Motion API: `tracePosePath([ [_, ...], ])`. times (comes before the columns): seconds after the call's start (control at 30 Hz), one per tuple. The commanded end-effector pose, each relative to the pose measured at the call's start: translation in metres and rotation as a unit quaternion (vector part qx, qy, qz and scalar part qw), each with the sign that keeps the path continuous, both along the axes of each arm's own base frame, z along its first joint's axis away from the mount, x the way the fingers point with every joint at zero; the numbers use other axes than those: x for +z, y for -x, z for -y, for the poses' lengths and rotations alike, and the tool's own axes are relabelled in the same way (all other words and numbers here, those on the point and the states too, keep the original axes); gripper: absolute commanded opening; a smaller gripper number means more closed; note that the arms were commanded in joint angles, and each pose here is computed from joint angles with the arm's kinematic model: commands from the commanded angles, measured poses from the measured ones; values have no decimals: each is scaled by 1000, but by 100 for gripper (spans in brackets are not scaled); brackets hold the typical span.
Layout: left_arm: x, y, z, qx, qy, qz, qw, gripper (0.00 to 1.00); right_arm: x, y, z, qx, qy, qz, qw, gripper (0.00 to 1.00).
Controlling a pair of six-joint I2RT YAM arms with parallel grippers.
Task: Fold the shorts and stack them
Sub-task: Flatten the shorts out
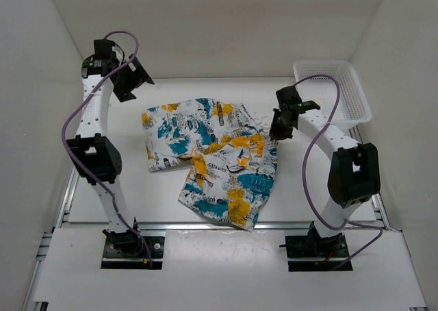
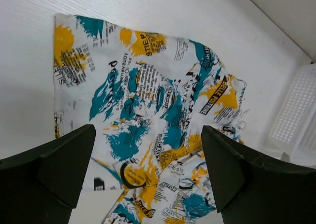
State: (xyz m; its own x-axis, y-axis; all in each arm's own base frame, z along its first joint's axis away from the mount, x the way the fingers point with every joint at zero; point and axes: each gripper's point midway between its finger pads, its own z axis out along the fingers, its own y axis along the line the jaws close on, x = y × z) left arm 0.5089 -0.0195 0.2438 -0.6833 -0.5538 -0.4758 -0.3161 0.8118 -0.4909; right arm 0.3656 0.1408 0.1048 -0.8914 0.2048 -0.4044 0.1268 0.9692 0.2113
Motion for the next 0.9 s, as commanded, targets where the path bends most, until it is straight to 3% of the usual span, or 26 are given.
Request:
tracePosePath([
  [0.0,84,75,23,-44,-36,85,995,100,46,-22,1,-21,-15,84,996,0],
  [0.13,12,142,61,-94,-27,-15,995,92,46,-22,0,-25,-18,83,996,0],
  [0.2,-9,176,97,-138,-9,-30,990,89,46,-22,0,-25,-18,83,996,0],
  [0.23,-52,204,107,-134,6,-92,987,89,46,-22,0,-25,-18,83,996,0],
  [0.33,-102,246,128,-122,15,-142,982,85,47,-20,1,-28,-20,83,996,0],
  [0.37,-112,251,131,-122,21,-150,981,79,43,-17,-1,-30,-25,76,996,0],
  [0.47,-127,256,139,-130,5,-159,979,74,46,-12,1,-30,-25,76,996,0],
  [0.53,-135,257,152,-150,-1,-169,974,83,49,-8,3,-26,-23,78,996,0],
  [0.6,-147,259,160,-162,-7,-183,970,99,50,-5,4,-26,-23,80,996,0],
  [0.77,-178,249,194,-183,-33,-216,958,99,51,1,2,-21,-31,77,996,0],
  [0.87,-195,240,192,-172,-56,-230,956,92,50,2,6,-25,-31,77,996,0],
])
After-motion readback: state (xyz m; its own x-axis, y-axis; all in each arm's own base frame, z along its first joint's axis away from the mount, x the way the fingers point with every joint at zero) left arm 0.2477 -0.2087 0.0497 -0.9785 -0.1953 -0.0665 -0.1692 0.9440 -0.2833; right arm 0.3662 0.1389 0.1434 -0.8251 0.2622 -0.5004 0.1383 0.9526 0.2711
